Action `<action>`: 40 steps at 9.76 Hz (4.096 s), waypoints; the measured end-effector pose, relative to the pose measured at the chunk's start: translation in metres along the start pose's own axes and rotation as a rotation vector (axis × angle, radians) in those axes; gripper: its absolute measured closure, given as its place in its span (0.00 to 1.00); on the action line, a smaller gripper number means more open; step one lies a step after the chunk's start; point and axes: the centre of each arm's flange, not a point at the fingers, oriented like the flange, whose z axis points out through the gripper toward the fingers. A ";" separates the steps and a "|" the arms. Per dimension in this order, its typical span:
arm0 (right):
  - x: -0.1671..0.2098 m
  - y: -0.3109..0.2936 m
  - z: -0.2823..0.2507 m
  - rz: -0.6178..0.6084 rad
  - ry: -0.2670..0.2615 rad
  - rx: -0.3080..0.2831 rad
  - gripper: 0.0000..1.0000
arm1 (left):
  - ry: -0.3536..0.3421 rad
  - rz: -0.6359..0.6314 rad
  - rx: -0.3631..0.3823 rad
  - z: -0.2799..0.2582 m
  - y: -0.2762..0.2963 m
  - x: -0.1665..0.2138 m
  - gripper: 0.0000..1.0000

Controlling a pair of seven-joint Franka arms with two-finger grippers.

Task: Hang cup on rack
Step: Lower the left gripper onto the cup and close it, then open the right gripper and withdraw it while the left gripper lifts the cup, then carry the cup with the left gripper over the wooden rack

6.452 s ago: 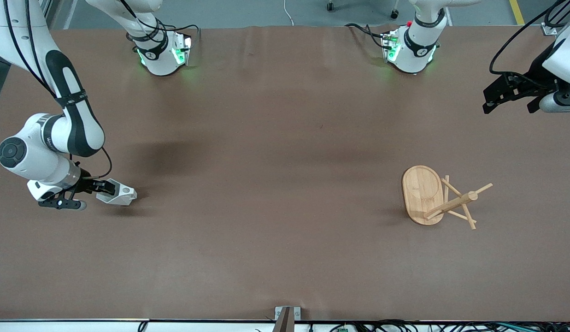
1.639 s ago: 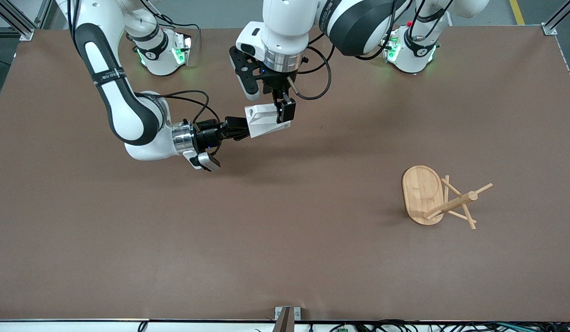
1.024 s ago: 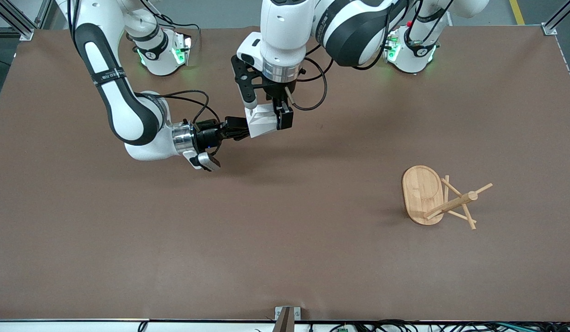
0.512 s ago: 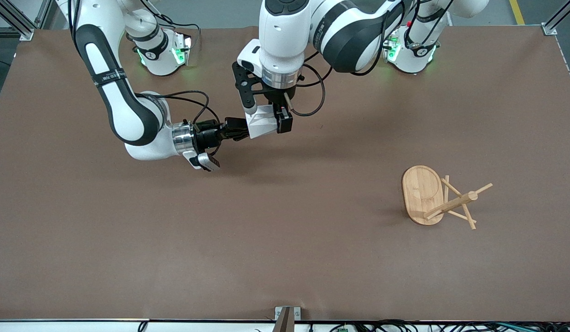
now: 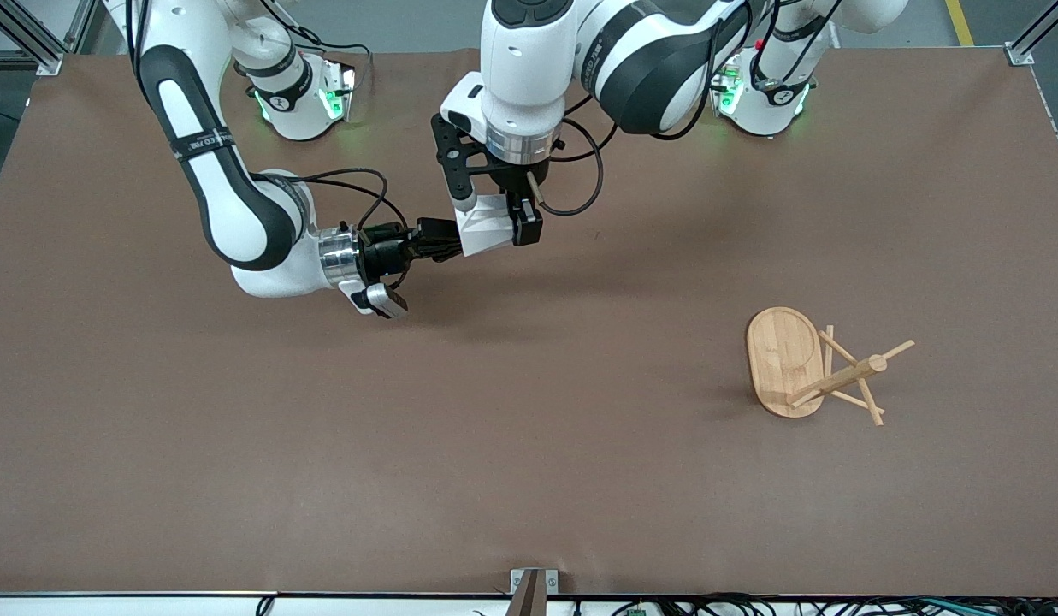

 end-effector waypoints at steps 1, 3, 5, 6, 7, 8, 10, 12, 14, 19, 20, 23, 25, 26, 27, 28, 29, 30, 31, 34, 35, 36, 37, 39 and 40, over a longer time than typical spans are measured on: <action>0.000 -0.002 0.000 -0.002 -0.001 0.002 0.67 | 0.001 0.000 0.001 0.000 0.000 0.000 0.25; 0.000 -0.005 -0.001 -0.001 0.001 0.005 0.37 | 0.002 0.000 0.003 -0.002 -0.001 0.000 0.25; 0.005 -0.014 -0.018 0.008 0.012 0.014 0.06 | 0.008 -0.005 0.007 -0.005 -0.004 -0.001 0.25; 0.007 -0.019 -0.037 0.013 0.016 -0.007 0.00 | 0.009 -0.012 0.008 -0.007 -0.006 -0.002 0.25; 0.009 -0.026 -0.059 0.023 0.007 -0.052 0.00 | 0.002 -0.022 0.008 -0.009 -0.008 -0.004 0.25; 0.011 -0.038 -0.085 0.040 -0.005 -0.102 0.00 | -0.010 -0.059 0.008 -0.013 -0.013 -0.010 0.25; 0.016 -0.066 -0.145 0.082 -0.012 -0.277 0.00 | -0.043 -0.186 0.007 -0.026 -0.038 -0.031 0.25; 0.022 -0.096 -0.219 0.108 0.017 -0.558 0.00 | -0.055 -0.389 0.020 -0.049 -0.065 -0.059 0.25; 0.025 -0.127 -0.276 0.113 0.062 -0.874 0.00 | -0.043 -0.570 0.037 -0.069 -0.079 -0.075 0.25; 0.010 -0.202 -0.316 0.046 0.176 -1.502 0.00 | -0.068 -0.959 0.078 -0.086 -0.151 -0.143 0.25; -0.003 -0.235 -0.322 0.021 0.212 -1.540 0.00 | -0.091 -1.004 0.080 -0.088 -0.161 -0.157 0.25; -0.050 -0.316 -0.338 0.107 0.281 -1.567 0.00 | -0.133 -1.097 0.043 -0.068 -0.198 -0.208 0.25; -0.082 -0.348 -0.330 0.167 0.314 -1.559 0.00 | -0.136 -1.061 0.018 -0.020 -0.193 -0.228 0.25; -0.092 -0.362 -0.326 0.165 0.327 -1.559 0.00 | -0.143 -1.026 -0.001 -0.001 -0.190 -0.247 0.25; -0.094 -0.369 -0.325 0.155 0.339 -1.560 0.00 | -0.148 -0.980 -0.014 0.013 -0.186 -0.269 0.25; -0.094 -0.370 -0.324 0.153 0.340 -1.560 0.00 | -0.156 -0.936 -0.021 0.022 -0.183 -0.295 0.25; -0.092 -0.368 -0.324 0.154 0.336 -1.563 0.00 | -0.167 -0.910 -0.027 0.028 -0.178 -0.317 0.25; -0.091 -0.367 -0.326 0.151 0.327 -1.582 0.00 | -0.172 -0.892 -0.027 0.033 -0.171 -0.332 0.25; -0.091 -0.367 -0.328 0.146 0.321 -1.602 0.00 | -0.169 -0.875 -0.023 0.041 -0.165 -0.343 0.25; -0.090 -0.367 -0.329 0.139 0.327 -1.609 0.00 | -0.160 -0.850 -0.019 0.055 -0.171 -0.374 0.25; -0.089 -0.367 -0.329 0.139 0.327 -1.609 0.00 | -0.154 -0.842 -0.017 0.055 -0.176 -0.380 0.25; -0.089 -0.366 -0.329 0.140 0.326 -1.609 0.00 | -0.147 -0.836 -0.013 0.054 -0.180 -0.385 0.25; -0.088 -0.366 -0.329 0.137 0.328 -1.609 0.00 | -0.139 -0.828 -0.007 0.052 -0.184 -0.387 0.25; -0.085 -0.365 -0.330 0.128 0.336 -1.609 0.00 | -0.121 -0.814 0.003 0.048 -0.194 -0.382 0.25; -0.084 -0.365 -0.330 0.125 0.339 -1.608 0.00 | -0.115 -0.813 0.007 0.050 -0.200 -0.379 0.25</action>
